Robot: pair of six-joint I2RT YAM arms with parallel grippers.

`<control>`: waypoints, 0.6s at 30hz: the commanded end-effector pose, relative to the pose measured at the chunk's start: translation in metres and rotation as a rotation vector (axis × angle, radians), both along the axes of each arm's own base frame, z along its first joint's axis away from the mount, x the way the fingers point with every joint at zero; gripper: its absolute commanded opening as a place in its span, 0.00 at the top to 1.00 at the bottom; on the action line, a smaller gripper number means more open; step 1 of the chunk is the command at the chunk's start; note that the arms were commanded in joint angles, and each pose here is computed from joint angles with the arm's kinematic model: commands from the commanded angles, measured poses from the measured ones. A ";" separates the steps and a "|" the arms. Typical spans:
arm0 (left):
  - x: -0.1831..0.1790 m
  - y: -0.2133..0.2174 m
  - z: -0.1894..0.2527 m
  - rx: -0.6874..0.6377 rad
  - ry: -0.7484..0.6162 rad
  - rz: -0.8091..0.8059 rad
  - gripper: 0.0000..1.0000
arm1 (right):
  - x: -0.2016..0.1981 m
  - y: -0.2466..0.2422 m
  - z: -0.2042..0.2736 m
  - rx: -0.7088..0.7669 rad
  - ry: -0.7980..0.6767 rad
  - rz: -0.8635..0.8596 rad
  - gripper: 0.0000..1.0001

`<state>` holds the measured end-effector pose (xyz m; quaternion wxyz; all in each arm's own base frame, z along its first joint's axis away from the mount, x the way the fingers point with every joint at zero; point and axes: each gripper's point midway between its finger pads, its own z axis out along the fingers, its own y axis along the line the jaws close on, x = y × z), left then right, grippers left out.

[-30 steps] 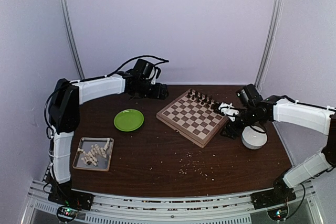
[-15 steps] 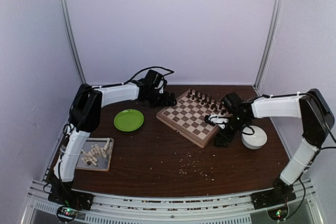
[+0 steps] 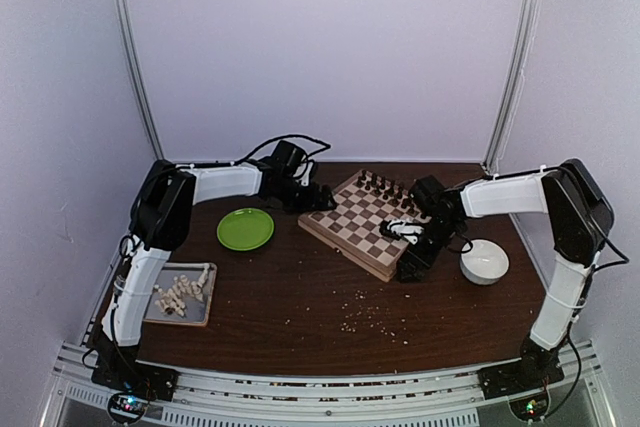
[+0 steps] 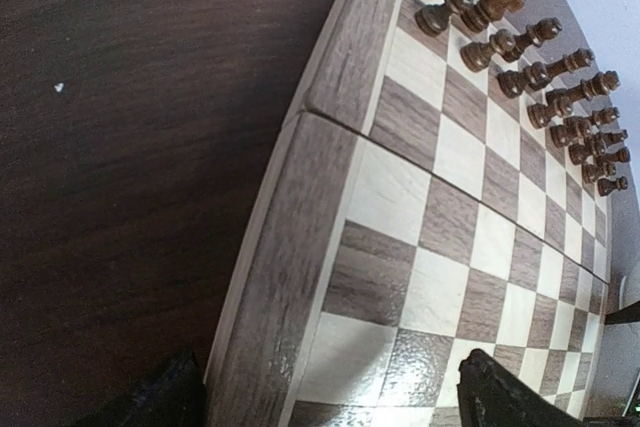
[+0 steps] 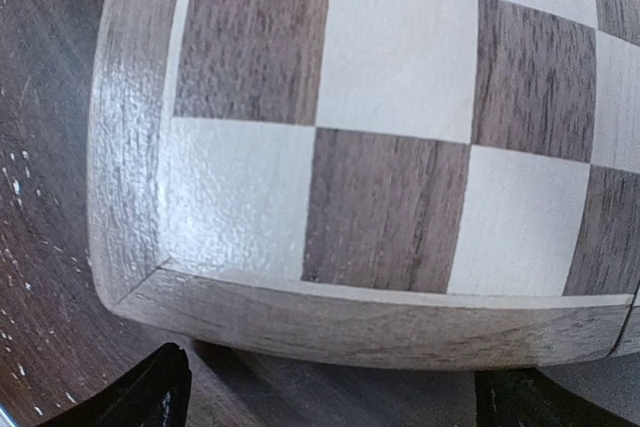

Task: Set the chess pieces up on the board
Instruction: Move the chessboard to the center of the board.

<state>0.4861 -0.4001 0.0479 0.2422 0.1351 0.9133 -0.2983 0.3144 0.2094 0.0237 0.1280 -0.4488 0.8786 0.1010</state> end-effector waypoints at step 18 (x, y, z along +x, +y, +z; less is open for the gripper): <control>-0.118 -0.014 0.024 -0.033 -0.036 -0.249 0.13 | -0.026 0.013 0.001 -0.012 0.096 0.131 0.00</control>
